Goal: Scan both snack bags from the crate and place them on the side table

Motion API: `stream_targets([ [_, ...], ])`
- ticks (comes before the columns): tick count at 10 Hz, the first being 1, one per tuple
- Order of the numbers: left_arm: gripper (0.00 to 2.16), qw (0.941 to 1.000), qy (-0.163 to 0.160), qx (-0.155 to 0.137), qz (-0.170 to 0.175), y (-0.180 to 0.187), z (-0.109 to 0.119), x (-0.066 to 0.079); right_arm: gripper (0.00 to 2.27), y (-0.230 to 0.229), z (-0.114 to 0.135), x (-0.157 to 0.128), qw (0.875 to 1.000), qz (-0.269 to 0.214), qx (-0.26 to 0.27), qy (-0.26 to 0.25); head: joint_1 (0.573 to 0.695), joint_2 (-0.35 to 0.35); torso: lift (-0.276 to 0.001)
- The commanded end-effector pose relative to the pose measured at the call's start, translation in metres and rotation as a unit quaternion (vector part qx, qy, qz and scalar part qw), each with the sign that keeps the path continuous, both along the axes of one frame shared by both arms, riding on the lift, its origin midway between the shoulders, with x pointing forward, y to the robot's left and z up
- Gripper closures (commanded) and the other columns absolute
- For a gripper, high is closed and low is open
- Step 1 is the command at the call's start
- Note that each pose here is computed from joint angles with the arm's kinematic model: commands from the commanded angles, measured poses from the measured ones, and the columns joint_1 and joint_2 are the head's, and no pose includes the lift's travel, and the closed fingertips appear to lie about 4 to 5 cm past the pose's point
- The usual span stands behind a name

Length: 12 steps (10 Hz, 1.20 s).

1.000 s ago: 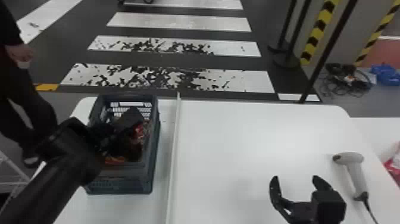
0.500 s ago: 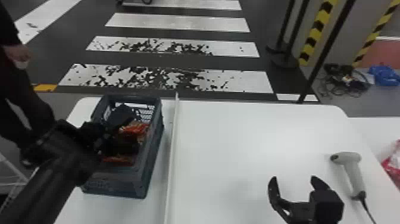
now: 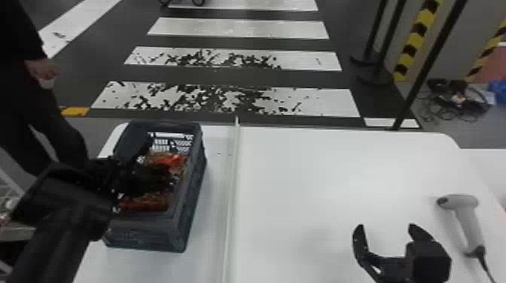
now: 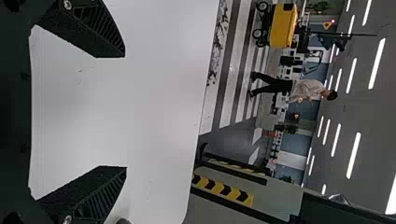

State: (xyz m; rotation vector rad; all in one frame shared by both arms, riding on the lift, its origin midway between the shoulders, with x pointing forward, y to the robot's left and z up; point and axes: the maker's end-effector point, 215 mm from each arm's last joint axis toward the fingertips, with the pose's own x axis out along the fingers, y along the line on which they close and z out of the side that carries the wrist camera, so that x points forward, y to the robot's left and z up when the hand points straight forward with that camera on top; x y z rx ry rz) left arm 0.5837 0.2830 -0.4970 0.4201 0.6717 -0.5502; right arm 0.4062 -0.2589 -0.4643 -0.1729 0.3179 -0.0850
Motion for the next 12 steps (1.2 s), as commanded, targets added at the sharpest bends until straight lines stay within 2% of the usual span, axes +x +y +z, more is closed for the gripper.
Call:
stream_targets([
  [1,2.13,0.9992,-0.015,-0.034,0.016,0.002,0.01,0.002,0.07,0.003,-0.002,0.0,1.0,0.002,0.0,0.003,0.695,0.025,-0.098],
  [2,2.13,0.9983,-0.023,-0.048,0.025,0.004,0.013,0.003,0.07,0.004,-0.002,0.0,1.0,0.002,-0.001,0.003,0.695,0.031,-0.098],
  [4,2.13,0.9925,-0.041,-0.105,0.047,0.005,0.03,0.008,0.07,0.002,-0.005,-0.001,1.0,0.001,-0.006,0.009,0.695,0.033,-0.098],
  [6,2.13,0.9867,-0.045,-0.146,0.057,0.004,0.038,0.008,0.07,0.002,-0.007,-0.001,1.0,0.002,-0.007,0.012,0.695,0.033,-0.098],
  [7,2.13,0.9834,-0.041,-0.166,0.062,0.005,0.037,0.003,0.07,0.002,-0.007,0.0,1.0,0.001,-0.007,0.014,0.695,0.034,-0.098],
  [10,2.13,0.9785,-0.025,-0.189,0.079,0.012,0.045,-0.019,0.07,0.002,-0.011,0.002,1.0,0.0,-0.009,0.022,0.695,0.036,-0.098],
  [12,2.13,0.9768,-0.017,-0.198,0.081,0.017,0.047,-0.02,0.07,0.002,-0.013,0.003,1.0,0.0,-0.011,0.027,0.695,0.042,-0.098],
])
